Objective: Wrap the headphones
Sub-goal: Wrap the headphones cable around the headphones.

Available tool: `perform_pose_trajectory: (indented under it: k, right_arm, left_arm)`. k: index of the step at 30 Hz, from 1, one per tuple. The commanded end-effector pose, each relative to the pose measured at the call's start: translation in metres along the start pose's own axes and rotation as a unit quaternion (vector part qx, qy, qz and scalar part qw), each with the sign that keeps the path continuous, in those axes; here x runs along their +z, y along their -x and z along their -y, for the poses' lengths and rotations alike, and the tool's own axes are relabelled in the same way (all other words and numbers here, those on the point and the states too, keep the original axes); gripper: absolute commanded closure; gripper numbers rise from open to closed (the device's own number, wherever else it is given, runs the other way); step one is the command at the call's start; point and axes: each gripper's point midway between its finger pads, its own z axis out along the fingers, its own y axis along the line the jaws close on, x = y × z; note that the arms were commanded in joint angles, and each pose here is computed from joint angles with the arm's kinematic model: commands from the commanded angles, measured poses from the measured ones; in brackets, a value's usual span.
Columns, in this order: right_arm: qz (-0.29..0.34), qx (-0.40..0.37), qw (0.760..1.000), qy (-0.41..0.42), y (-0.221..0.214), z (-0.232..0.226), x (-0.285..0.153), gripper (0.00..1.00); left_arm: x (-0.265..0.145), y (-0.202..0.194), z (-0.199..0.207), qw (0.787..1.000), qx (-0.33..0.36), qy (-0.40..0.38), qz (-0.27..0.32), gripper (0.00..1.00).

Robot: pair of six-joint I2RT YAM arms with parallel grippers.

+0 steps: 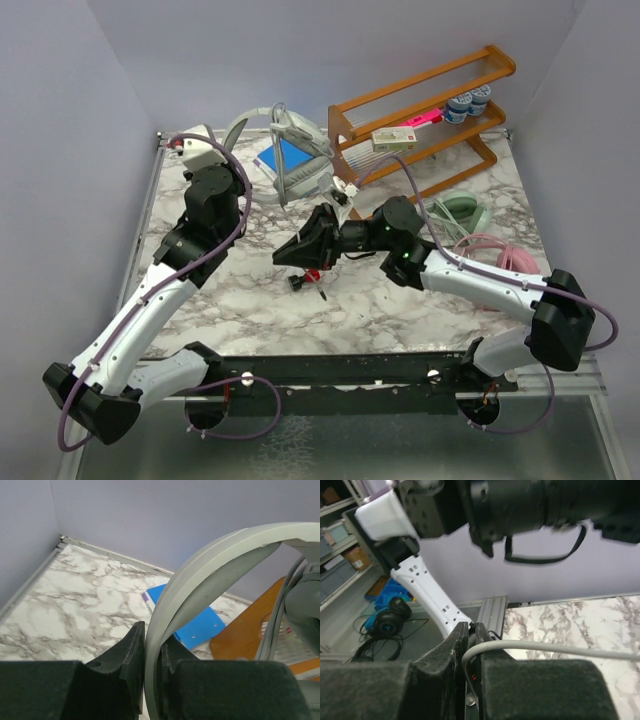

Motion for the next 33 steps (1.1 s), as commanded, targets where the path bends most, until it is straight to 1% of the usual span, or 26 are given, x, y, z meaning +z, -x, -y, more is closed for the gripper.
perform_pose_trajectory:
  k: [1,5,8,11,13,14,15,18,21,25,27,29,31,33]
  right_arm:
    - [-0.060,-0.006,0.998,-0.035,0.012,0.002,0.005,0.89]
    - [-0.141,-0.043,0.987,-0.066,-0.001,0.009,-0.010,0.86]
    - [-0.201,-0.057,0.972,-0.104,-0.013,0.018,-0.029,0.87]
    - [-0.223,-0.074,0.963,-0.135,-0.008,0.022,-0.040,0.91]
    - [-0.236,-0.086,0.956,-0.155,-0.001,0.025,-0.046,0.94]
    - [-0.245,-0.092,0.950,-0.169,0.001,0.029,-0.050,0.98]
    - [-0.254,-0.097,0.945,-0.184,0.003,0.032,-0.054,0.99]
    - [-0.269,-0.119,0.929,-0.226,0.010,0.041,-0.068,0.99]
    - [-0.281,-0.149,0.907,-0.275,0.019,0.054,-0.083,0.99]
    - [-0.316,-0.188,0.865,-0.341,0.026,0.077,-0.107,0.97]
    - [-0.335,-0.204,0.844,-0.367,0.025,0.087,-0.117,0.94]
    - [-0.352,-0.213,0.826,-0.384,0.023,0.095,-0.126,0.94]
    - [-0.361,-0.217,0.817,-0.393,0.019,0.099,-0.131,0.94]
    - [-0.363,-0.217,0.815,-0.396,0.016,0.100,-0.134,0.92]
  left_arm:
    - [-0.005,0.032,-0.008,0.996,0.067,-0.005,0.065,1.00]
    - [-0.005,0.021,-0.017,0.984,0.169,-0.007,0.051,1.00]
    - [-0.006,0.016,-0.022,0.975,0.219,-0.009,0.045,1.00]
    - [-0.010,0.008,-0.019,0.963,0.264,-0.042,0.035,1.00]
    - [-0.013,-0.005,-0.012,0.949,0.303,-0.083,0.010,1.00]
    - [-0.014,-0.011,-0.010,0.943,0.318,-0.097,-0.004,1.00]
    - [-0.015,-0.015,-0.011,0.939,0.328,-0.100,-0.015,1.00]
    - [-0.019,-0.019,-0.011,0.931,0.345,-0.113,-0.032,1.00]
    - [-0.027,-0.020,-0.007,0.924,0.352,-0.143,-0.040,1.00]
    - [-0.037,-0.026,0.002,0.910,0.365,-0.190,-0.053,1.00]
    - [-0.038,-0.031,0.004,0.904,0.372,-0.200,-0.062,1.00]
    - [-0.037,-0.035,0.004,0.900,0.378,-0.203,-0.071,1.00]
    - [-0.035,-0.038,0.002,0.900,0.381,-0.200,-0.075,1.00]
    - [-0.034,-0.039,0.003,0.899,0.382,-0.198,-0.077,1.00]
